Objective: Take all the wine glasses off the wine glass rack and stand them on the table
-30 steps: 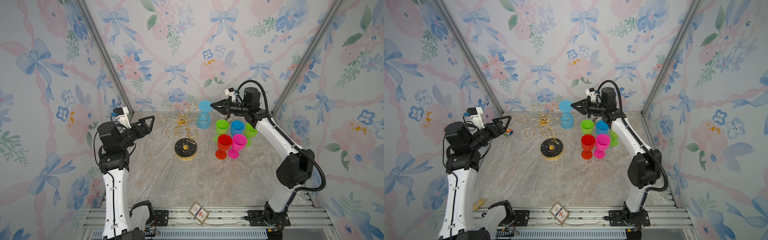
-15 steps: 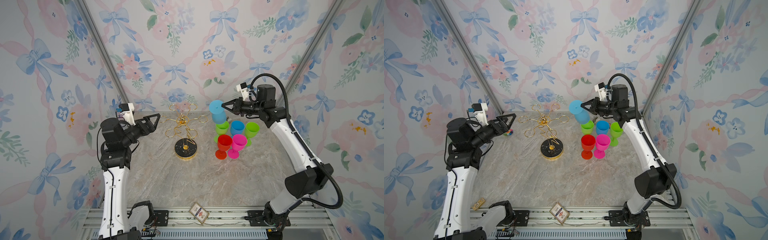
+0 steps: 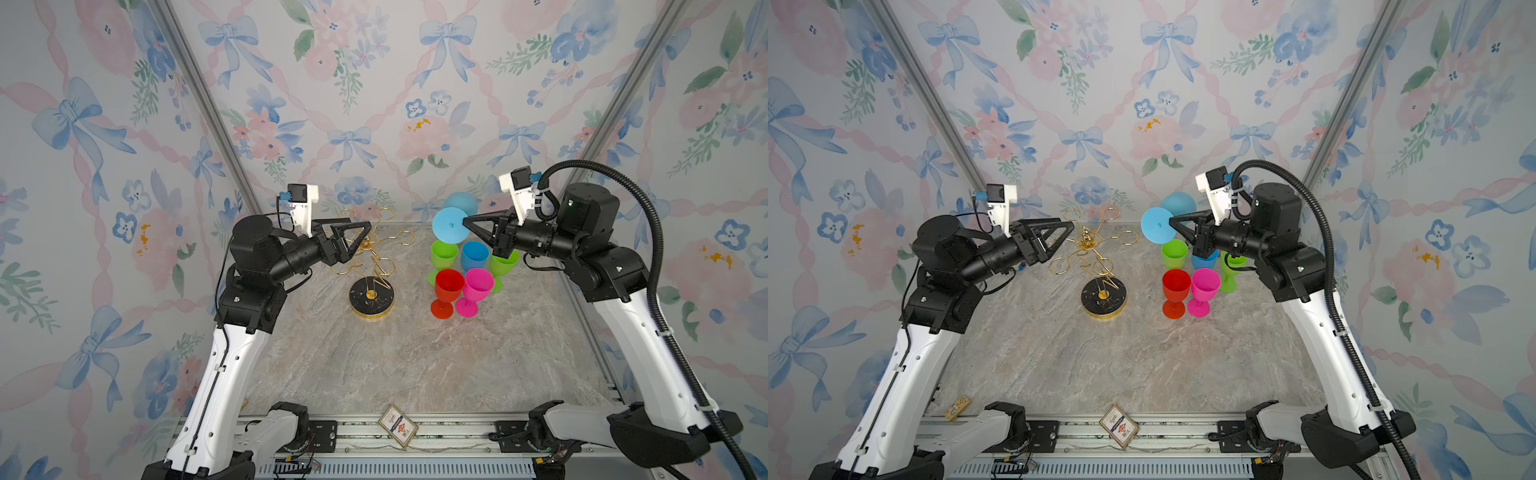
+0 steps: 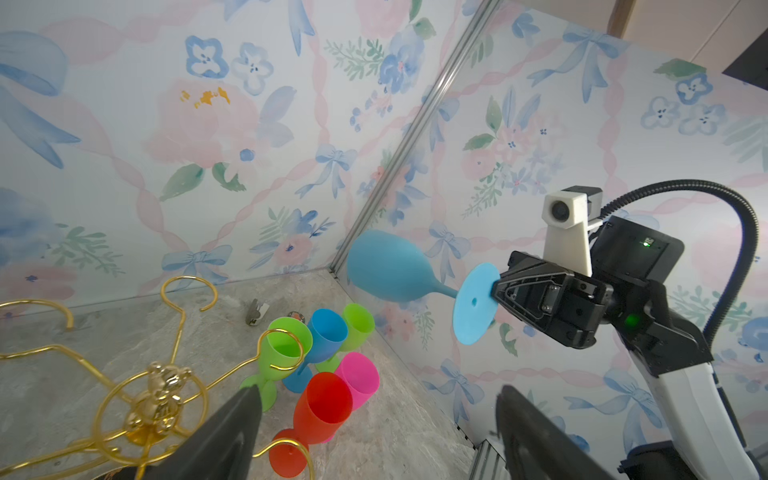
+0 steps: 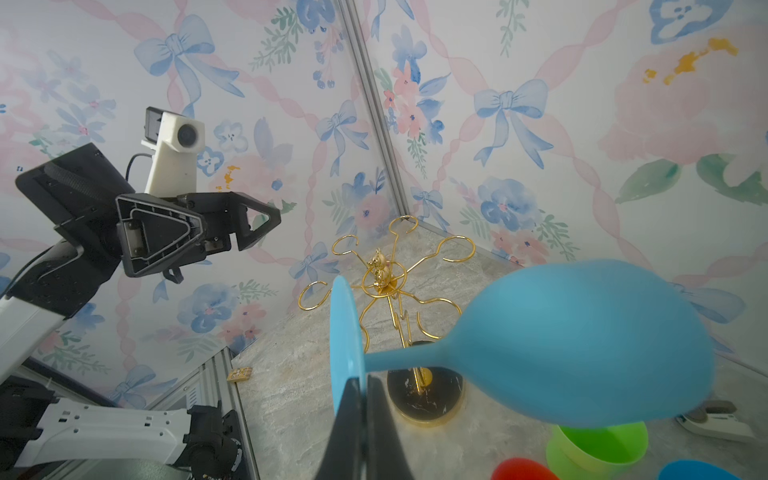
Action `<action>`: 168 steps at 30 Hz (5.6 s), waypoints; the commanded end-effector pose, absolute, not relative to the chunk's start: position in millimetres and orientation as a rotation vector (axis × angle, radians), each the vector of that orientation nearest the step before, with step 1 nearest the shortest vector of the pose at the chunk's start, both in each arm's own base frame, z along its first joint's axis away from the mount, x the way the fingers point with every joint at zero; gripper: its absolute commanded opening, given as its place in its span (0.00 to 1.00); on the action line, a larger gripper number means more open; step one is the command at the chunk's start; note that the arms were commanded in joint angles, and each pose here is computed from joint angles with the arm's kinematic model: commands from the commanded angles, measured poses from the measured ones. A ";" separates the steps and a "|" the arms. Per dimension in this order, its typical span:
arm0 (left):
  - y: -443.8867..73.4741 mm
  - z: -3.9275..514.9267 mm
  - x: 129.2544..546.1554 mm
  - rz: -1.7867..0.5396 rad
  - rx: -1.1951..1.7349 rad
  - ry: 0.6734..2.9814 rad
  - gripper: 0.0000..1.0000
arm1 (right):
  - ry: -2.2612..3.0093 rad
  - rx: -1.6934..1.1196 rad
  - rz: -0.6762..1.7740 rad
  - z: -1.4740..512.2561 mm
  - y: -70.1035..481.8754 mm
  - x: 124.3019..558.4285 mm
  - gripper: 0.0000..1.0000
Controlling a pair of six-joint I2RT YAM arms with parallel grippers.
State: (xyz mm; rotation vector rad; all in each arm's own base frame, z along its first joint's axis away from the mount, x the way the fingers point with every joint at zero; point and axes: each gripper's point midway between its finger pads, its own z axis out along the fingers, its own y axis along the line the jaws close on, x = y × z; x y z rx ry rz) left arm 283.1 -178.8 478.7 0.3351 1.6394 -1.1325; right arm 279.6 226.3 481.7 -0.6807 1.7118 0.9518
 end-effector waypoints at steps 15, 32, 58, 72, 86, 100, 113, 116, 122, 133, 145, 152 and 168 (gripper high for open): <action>-278.7 481.7 231.3 -1.360 0.798 1.564 0.80 | 1.518 -0.866 0.925 486.7 237.6 220.6 0.00; -308.2 476.5 206.6 -1.418 1.001 1.486 0.65 | 1.490 -0.887 1.006 488.4 244.0 209.6 0.00; -314.1 479.9 213.4 -1.430 0.989 1.497 0.10 | 1.502 -0.867 1.004 482.4 244.6 217.5 0.00; -315.0 480.9 218.4 -1.414 0.979 1.497 0.00 | 1.571 -0.831 1.023 472.2 240.7 220.1 0.16; -306.3 480.4 226.9 -1.276 0.950 1.462 0.00 | 1.633 -0.740 1.040 471.2 228.0 220.0 0.62; -309.1 467.4 205.4 -0.939 1.106 1.260 0.00 | 1.845 -0.244 1.017 477.9 162.1 249.4 0.75; -337.4 426.7 186.2 -0.484 1.221 1.175 0.00 | 2.149 0.107 1.102 438.3 134.4 258.1 0.76; -340.5 411.4 184.4 -0.403 1.247 1.183 0.00 | 2.206 0.182 1.116 423.8 132.4 254.1 0.76; -347.7 371.0 182.4 -0.164 1.343 1.180 0.00 | 2.273 0.276 1.157 406.0 133.0 248.8 0.75; -348.0 336.3 176.0 0.109 1.387 1.091 0.00 | 2.427 0.377 1.207 394.0 136.0 230.4 0.72; -330.1 274.9 173.1 0.563 1.482 0.918 0.00 | 2.566 0.365 1.262 388.7 151.2 228.5 0.63; -325.3 252.6 170.5 0.659 1.555 0.824 0.00 | 2.673 0.283 1.174 371.7 155.9 222.0 0.55; -328.1 234.6 175.8 0.809 1.613 0.731 0.00 | 2.802 0.090 1.054 353.9 170.4 224.5 0.45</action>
